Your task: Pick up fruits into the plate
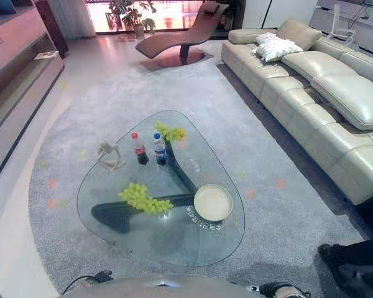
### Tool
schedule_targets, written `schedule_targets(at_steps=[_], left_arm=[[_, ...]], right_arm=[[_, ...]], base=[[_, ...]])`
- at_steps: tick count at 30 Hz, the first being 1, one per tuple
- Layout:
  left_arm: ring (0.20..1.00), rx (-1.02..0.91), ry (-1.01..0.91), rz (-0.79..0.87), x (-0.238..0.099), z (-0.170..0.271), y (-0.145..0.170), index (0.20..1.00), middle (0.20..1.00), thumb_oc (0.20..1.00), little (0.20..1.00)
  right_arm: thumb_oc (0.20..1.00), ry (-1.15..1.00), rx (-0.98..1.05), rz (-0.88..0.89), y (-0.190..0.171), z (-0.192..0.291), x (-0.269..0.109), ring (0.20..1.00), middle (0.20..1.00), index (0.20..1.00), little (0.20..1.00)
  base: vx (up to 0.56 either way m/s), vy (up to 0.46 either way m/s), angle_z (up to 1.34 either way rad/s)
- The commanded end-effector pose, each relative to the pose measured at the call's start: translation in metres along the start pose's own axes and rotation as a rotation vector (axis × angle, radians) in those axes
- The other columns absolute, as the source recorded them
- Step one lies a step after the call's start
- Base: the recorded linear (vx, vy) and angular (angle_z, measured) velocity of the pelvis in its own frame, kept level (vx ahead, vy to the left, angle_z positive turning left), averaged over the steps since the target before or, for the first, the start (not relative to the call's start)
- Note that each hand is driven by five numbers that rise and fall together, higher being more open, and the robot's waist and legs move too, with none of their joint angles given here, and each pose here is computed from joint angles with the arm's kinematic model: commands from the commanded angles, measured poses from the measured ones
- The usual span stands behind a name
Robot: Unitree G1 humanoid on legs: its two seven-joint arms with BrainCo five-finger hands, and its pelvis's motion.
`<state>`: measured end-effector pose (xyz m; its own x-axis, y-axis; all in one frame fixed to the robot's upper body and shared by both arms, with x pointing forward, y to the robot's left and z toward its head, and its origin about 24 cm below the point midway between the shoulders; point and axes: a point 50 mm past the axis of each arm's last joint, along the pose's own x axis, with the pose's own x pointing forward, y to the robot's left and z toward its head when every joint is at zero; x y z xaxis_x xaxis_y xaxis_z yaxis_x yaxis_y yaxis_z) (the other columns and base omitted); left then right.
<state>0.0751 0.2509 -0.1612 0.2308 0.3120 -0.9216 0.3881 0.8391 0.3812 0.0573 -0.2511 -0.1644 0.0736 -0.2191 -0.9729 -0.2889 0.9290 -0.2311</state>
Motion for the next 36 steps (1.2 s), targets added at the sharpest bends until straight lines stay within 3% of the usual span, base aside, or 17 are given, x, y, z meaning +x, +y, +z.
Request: schedule_targets(at_steps=[1, 19, 30, 36], left_arm=[[1.0, -0.001, -0.03, 0.046, 0.002, 0.015, 0.015, 1.0, 1.0, 1.0, 1.0], [1.0, 0.077, -0.133, 0.165, 0.001, 0.034, 0.03, 1.0, 1.0, 1.0, 1.0], [1.0, 0.24, -0.441, 0.453, -0.024, 0.12, 0.108, 1.0, 1.0, 1.0, 1.0], [1.0, 0.248, -0.669, 0.663, -0.067, 0.182, 0.159, 1.0, 1.0, 1.0, 1.0]], right_arm=[[1.0, -0.011, -0.025, 0.001, -0.002, 0.022, -0.001, 1.0, 1.0, 1.0, 1.0], [1.0, -0.032, -0.029, -0.01, -0.01, 0.028, -0.002, 1.0, 1.0, 1.0, 1.0], [1.0, -0.078, -0.055, -0.099, -0.049, 0.043, -0.009, 1.0, 1.0, 1.0, 1.0], [1.0, -0.176, -0.027, -0.157, -0.063, 0.067, -0.016, 1.0, 1.0, 1.0, 1.0]], base=[[0.25, -0.146, -0.4], [0.01, -0.001, 0.0], [-0.03, 0.017, -0.04], [-0.14, 0.014, -0.13]])
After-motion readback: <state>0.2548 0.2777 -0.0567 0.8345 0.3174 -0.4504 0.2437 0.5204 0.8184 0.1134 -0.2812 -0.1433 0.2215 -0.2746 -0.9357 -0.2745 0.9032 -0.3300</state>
